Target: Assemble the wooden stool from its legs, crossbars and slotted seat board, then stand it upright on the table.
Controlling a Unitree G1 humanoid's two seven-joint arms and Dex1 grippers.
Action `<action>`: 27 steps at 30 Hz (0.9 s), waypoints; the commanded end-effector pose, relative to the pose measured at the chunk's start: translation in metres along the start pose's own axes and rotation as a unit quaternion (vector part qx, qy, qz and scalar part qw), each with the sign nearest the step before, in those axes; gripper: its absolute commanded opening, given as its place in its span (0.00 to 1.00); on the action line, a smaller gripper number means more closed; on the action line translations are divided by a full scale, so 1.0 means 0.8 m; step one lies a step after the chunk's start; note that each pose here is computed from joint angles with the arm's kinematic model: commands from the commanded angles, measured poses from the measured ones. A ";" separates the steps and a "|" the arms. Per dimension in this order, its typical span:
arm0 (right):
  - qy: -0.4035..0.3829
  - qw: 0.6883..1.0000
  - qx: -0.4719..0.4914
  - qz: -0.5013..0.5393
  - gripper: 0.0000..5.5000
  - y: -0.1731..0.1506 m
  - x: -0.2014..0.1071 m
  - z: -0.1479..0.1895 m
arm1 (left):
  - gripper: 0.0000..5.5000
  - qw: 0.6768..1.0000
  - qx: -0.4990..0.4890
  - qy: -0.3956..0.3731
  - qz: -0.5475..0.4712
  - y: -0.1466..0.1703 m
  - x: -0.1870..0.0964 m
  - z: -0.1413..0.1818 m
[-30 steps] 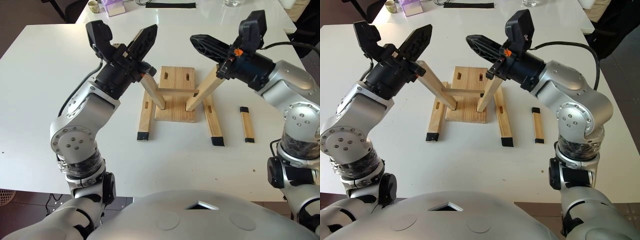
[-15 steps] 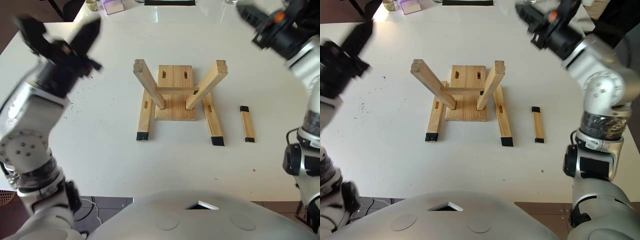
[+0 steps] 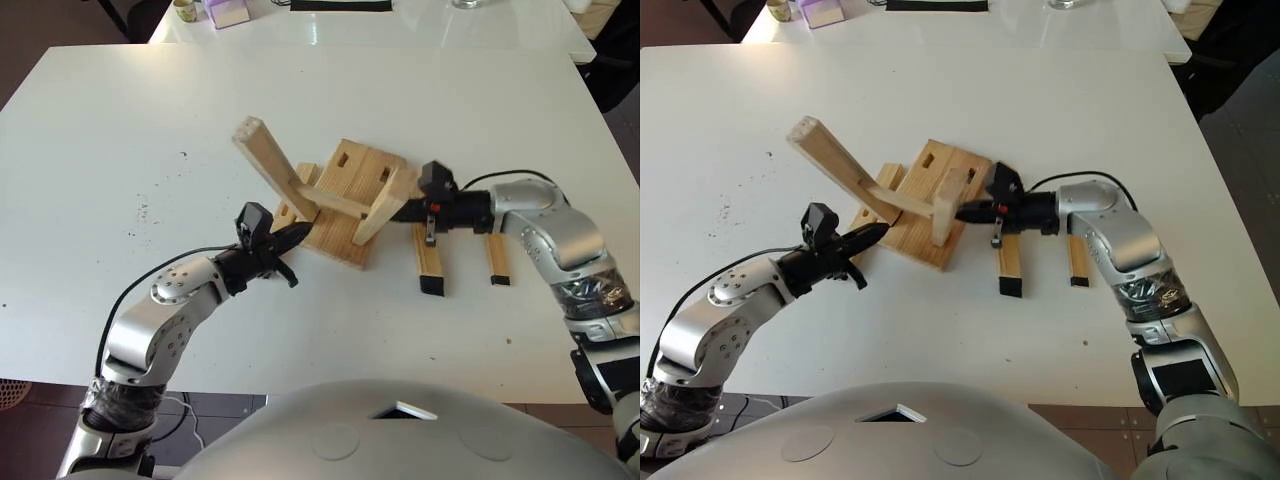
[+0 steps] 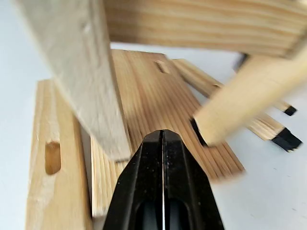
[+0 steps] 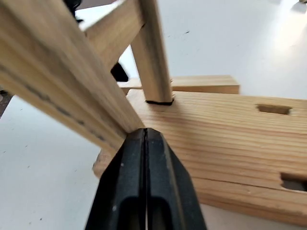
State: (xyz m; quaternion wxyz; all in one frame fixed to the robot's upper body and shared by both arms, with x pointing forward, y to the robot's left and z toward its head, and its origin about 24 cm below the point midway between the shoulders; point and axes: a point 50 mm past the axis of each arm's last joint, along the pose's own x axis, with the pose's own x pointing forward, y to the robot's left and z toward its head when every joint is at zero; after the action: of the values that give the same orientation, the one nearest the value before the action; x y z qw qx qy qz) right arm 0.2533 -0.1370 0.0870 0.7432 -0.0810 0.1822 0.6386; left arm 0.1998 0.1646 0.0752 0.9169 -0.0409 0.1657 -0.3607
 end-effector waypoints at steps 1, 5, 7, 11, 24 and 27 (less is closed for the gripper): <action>0.010 0.999 0.013 0.030 0.00 0.026 0.040 -0.020 | 0.00 0.998 0.019 0.024 0.057 0.021 0.000 -0.010; -0.031 0.998 0.046 0.003 0.00 0.040 0.065 -0.018 | 0.00 0.996 0.024 0.030 0.081 0.035 -0.002 -0.012; -0.054 0.997 0.049 -0.024 0.00 0.038 0.059 -0.007 | 0.00 0.996 0.023 0.023 0.084 0.037 -0.004 -0.009; -0.073 0.988 0.016 -0.132 0.00 0.000 0.003 0.015 | 0.00 0.996 0.002 -0.001 0.087 0.044 -0.024 0.001; 0.145 0.946 -0.035 -0.289 0.00 -0.141 0.009 -0.025 | 0.00 0.991 -0.017 0.130 -0.033 0.002 -0.050 -0.050; 0.161 0.961 -0.038 -0.220 0.00 -0.132 0.015 -0.029 | 0.00 0.992 -0.015 0.119 -0.028 -0.002 -0.025 -0.051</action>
State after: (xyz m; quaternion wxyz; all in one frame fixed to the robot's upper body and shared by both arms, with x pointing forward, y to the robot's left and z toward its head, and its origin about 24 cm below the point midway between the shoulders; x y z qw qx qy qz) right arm 0.3543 -0.1564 0.0463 0.8453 -0.2383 0.2470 0.4095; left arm 0.1635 0.1852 0.0443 0.8741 -0.0276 0.2814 -0.3949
